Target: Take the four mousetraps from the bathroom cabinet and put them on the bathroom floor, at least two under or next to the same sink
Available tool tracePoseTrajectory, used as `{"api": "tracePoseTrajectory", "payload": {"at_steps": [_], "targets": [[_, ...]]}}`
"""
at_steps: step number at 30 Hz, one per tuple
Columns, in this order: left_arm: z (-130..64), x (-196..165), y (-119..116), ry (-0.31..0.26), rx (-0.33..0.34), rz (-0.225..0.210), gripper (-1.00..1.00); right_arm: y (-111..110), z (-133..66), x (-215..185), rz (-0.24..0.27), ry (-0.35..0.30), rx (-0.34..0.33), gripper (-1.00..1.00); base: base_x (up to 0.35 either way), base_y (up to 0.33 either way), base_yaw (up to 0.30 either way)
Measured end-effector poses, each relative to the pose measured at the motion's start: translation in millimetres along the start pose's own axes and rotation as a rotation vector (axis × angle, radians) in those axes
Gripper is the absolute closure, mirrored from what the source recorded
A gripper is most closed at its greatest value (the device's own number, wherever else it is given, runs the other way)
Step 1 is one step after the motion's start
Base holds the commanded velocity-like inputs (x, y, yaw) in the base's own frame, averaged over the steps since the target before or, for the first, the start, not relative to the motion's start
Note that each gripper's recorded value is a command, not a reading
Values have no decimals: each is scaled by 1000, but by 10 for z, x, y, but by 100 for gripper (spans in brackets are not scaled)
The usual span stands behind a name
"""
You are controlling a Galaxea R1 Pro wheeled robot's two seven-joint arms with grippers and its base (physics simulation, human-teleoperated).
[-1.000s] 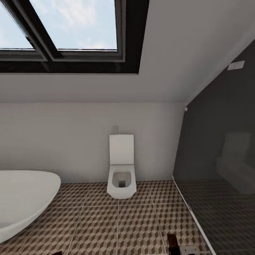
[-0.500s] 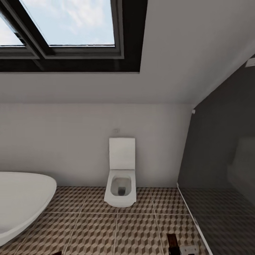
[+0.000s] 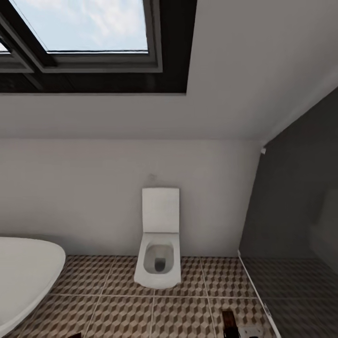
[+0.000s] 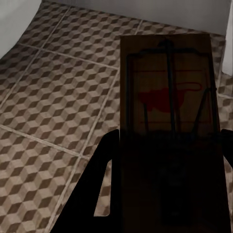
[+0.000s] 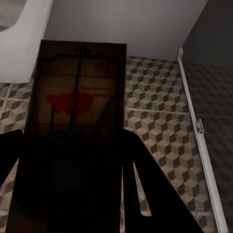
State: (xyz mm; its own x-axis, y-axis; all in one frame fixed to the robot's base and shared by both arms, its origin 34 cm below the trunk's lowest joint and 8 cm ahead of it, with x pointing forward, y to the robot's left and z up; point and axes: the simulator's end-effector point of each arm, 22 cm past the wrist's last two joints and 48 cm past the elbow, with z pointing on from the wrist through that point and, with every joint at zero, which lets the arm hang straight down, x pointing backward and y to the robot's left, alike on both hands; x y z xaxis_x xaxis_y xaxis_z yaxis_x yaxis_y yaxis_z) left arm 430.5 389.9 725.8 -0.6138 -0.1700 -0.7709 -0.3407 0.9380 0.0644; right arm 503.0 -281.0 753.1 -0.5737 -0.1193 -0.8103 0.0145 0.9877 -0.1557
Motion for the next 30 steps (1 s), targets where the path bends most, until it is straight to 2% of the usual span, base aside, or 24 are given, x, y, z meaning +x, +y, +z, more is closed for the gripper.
{"api": "tracePoseTrajectory", "payload": {"at_steps": [12, 20, 30], "targets": [[0, 0, 0, 0, -1, 0, 100, -2, 0, 0, 1, 0, 1, 100, 307, 172, -45], [-1, 7, -8, 1, -7, -3, 100, -6, 5, 1, 0, 0, 1, 100, 30, 9, -1], [-5, 7, 18, 0, -19, -4, 100, -4, 0, 0, 0, 0, 1, 100, 277, 0, 0]]}}
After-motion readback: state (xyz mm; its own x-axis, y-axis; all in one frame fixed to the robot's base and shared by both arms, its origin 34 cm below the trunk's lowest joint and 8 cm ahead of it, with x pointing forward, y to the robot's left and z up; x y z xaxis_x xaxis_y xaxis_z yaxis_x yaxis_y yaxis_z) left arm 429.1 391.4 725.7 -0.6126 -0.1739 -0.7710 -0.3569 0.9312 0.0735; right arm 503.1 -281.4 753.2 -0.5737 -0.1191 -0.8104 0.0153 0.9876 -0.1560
